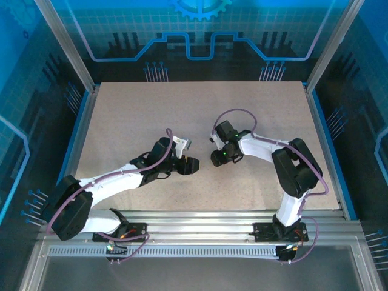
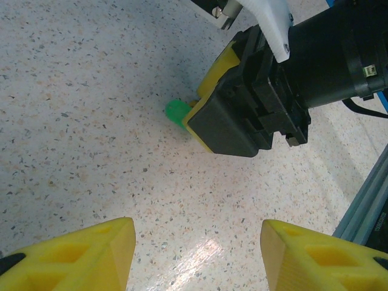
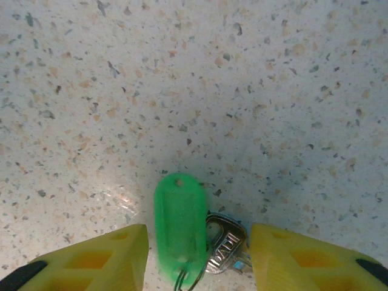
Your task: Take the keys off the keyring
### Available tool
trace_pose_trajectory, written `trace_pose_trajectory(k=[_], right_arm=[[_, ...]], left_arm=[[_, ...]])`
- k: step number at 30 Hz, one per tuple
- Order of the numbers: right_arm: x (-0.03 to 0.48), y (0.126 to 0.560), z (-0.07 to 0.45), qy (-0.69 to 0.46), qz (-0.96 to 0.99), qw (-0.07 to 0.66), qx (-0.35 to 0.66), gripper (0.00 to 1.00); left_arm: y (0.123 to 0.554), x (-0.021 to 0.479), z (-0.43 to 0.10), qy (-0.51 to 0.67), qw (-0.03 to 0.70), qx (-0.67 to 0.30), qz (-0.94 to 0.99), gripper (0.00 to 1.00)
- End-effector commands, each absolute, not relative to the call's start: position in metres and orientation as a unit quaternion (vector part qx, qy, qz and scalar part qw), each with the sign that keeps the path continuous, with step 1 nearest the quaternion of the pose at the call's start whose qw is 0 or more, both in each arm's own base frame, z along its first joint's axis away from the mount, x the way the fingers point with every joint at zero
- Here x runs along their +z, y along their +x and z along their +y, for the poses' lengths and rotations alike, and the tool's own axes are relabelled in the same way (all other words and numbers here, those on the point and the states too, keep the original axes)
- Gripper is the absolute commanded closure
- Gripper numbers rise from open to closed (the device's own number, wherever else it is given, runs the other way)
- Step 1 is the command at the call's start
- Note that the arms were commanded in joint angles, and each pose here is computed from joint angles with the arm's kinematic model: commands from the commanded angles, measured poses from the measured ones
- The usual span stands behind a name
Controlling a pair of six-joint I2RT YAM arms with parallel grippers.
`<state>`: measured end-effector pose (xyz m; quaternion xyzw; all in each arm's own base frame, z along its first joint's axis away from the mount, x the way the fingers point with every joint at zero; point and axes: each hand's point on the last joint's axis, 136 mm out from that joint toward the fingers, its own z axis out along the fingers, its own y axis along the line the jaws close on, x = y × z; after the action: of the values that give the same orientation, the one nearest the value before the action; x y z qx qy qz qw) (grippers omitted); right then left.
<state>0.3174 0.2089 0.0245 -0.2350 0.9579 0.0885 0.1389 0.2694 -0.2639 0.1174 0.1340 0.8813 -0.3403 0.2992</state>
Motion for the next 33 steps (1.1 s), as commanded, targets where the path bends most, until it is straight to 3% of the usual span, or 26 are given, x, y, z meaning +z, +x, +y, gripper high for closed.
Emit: trace_pose_trajectory(k=[1, 8, 33], right_arm=[[0.042, 0.309, 0.218, -0.233, 0.955, 0.146, 0.114, 0.48], [0.059, 0.309, 0.215, -0.226, 0.952, 0.172, 0.114, 0.49], [0.037, 0.3, 0.167, -0.187, 0.971, 0.147, 0.027, 0.6]], left_arm=[[0.271, 0.124, -0.266, 0.128, 0.301, -0.356, 0.875, 0.42], [0.271, 0.126, -0.267, 0.129, 0.301, -0.36, 0.874, 0.42], [0.27, 0.125, -0.268, 0.125, 0.301, -0.364, 0.873, 0.42]])
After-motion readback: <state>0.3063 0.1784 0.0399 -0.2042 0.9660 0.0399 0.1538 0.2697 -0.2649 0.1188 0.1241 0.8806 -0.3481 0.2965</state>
